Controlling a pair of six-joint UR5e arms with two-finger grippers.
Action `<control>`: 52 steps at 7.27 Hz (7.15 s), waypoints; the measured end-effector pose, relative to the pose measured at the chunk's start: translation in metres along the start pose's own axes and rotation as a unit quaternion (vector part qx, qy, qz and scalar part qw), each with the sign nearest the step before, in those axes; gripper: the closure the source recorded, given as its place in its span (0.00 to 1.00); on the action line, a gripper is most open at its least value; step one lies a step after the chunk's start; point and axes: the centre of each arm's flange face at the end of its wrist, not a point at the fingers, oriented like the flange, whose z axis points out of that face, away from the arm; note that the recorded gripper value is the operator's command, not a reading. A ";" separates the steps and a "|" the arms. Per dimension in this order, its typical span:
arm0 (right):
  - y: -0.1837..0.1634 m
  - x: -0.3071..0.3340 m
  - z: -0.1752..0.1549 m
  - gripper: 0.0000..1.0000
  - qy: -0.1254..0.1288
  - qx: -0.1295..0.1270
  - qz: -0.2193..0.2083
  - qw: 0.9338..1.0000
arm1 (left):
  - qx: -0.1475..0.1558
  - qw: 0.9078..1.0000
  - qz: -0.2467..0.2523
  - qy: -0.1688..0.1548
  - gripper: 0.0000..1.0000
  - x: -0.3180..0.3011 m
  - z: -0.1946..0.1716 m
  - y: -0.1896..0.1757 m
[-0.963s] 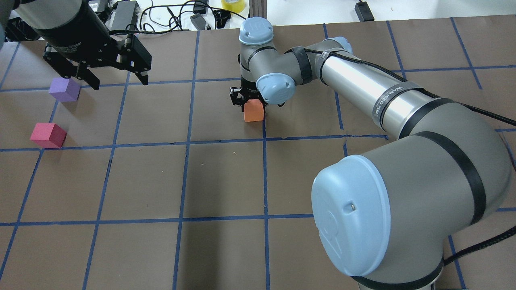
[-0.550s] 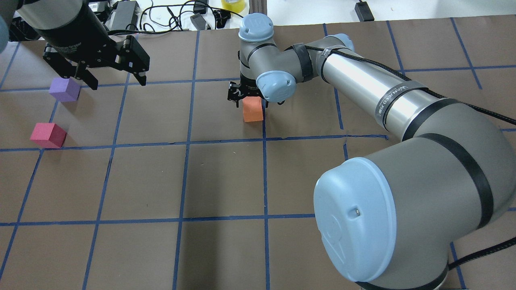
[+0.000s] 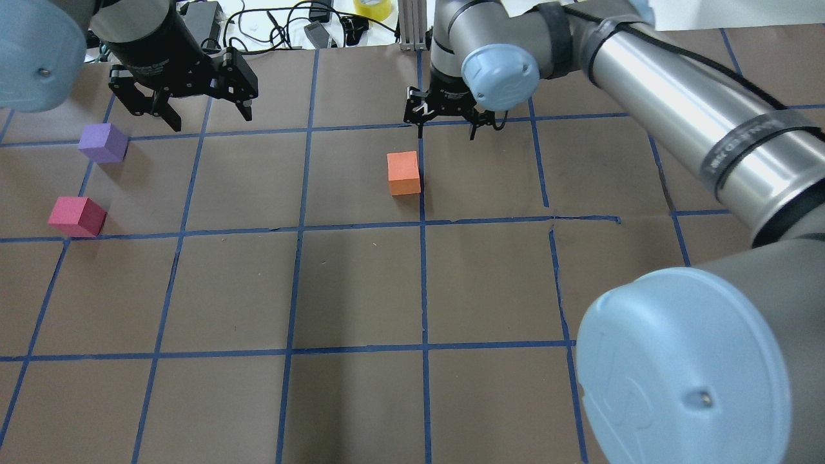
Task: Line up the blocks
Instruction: 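Raise the right gripper away while the left arm reaches toward the orange cube, then lower the left gripper and grasp the orange cube, then carry the orange cube with the left gripper toward the purple cube, then place the orange cube between the purple and pink cubes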
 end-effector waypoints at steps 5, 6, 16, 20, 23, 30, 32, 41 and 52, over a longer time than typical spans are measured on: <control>0.112 0.102 -0.167 0.00 0.028 -0.017 -0.059 0.998 | 0.043 0.999 0.011 0.014 0.00 0.139 0.136 -0.045; 0.144 0.103 -0.180 0.00 0.029 -0.012 -0.068 0.997 | 0.046 0.999 0.011 0.011 0.00 0.166 0.160 -0.048; 0.169 0.121 -0.179 0.00 0.084 0.001 -0.081 0.993 | 0.016 1.000 -0.015 -0.011 0.00 0.232 0.277 -0.048; 0.166 0.123 -0.178 0.00 0.087 0.003 -0.079 0.993 | 0.002 1.000 -0.006 -0.016 0.45 0.237 0.298 -0.043; 0.166 0.123 -0.177 0.00 0.089 0.000 -0.078 0.993 | 0.005 1.000 -0.003 -0.016 0.86 0.238 0.293 -0.042; 0.167 0.121 -0.175 0.00 0.083 -0.003 -0.077 0.994 | 0.007 0.999 0.024 -0.032 1.00 0.033 0.179 -0.122; 0.168 0.122 -0.176 0.00 0.085 -0.004 -0.078 0.993 | -0.004 0.997 0.059 -0.044 1.00 -0.095 0.153 -0.143; 0.166 0.123 -0.174 0.00 0.084 -0.005 -0.078 0.993 | -0.042 0.995 0.081 -0.037 1.00 -0.390 0.231 -0.175; 0.165 0.123 -0.176 0.00 0.086 0.002 -0.079 0.993 | -0.060 0.995 0.083 -0.018 1.00 -0.392 0.296 -0.172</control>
